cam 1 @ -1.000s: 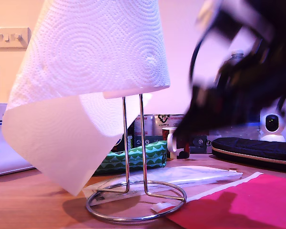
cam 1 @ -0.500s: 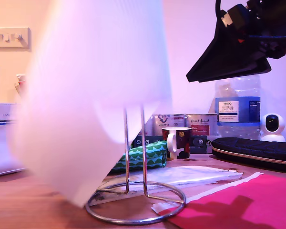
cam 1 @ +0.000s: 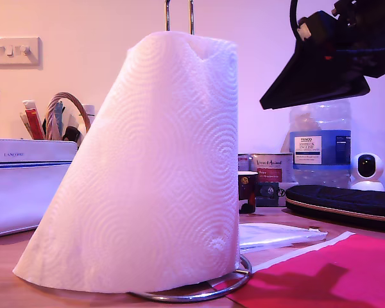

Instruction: Insert the paper towel roll into the metallic stand.

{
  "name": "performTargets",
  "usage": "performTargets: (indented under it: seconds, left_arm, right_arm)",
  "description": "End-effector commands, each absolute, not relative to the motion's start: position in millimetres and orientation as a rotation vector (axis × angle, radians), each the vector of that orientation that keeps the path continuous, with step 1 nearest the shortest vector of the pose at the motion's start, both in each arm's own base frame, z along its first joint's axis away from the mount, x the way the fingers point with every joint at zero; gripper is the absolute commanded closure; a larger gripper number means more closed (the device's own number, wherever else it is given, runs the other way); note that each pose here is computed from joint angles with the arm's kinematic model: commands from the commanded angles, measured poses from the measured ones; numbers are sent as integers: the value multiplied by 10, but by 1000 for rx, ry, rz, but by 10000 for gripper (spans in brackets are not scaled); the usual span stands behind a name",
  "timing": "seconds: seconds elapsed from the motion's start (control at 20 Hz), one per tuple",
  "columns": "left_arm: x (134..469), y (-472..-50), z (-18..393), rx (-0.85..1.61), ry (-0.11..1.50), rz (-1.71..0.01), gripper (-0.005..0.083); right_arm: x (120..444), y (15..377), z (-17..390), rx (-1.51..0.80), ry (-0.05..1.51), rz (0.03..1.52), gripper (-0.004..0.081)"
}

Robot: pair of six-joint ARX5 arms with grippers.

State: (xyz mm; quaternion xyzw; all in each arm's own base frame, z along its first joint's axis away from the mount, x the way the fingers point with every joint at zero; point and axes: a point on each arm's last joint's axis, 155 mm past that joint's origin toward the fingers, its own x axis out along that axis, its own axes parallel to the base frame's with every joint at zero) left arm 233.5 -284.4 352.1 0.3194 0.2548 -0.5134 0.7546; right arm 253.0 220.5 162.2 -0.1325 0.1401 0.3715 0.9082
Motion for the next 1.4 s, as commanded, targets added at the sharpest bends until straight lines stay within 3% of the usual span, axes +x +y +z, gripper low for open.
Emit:
performTargets:
  seconds: [0.0, 0.4, 0.75, 1.1, 1.35]
  left_arm:
    - [2408, -2815, 3607, 636, 542, -1081, 793]
    - [3049, -2696, 3798, 429, 459, -872, 793]
    - [3531, -2516, 3423, 346, 395, -727, 793]
    - [3660, -1782, 3085, 208, 292, -514, 793]
    - [3575, -1373, 2706, 148, 300, -460, 793]
  right_arm:
    - [2566, 2152, 1615, -251, 289, 743, 781]
    - [2956, 1694, 1790, -136, 254, 555, 781]
    - [3258, 1173, 2023, -85, 172, 344, 781]
    - [3401, 669, 2046, -87, 167, 174, 781]
    - [3405, 324, 2141, -87, 143, 103, 781]
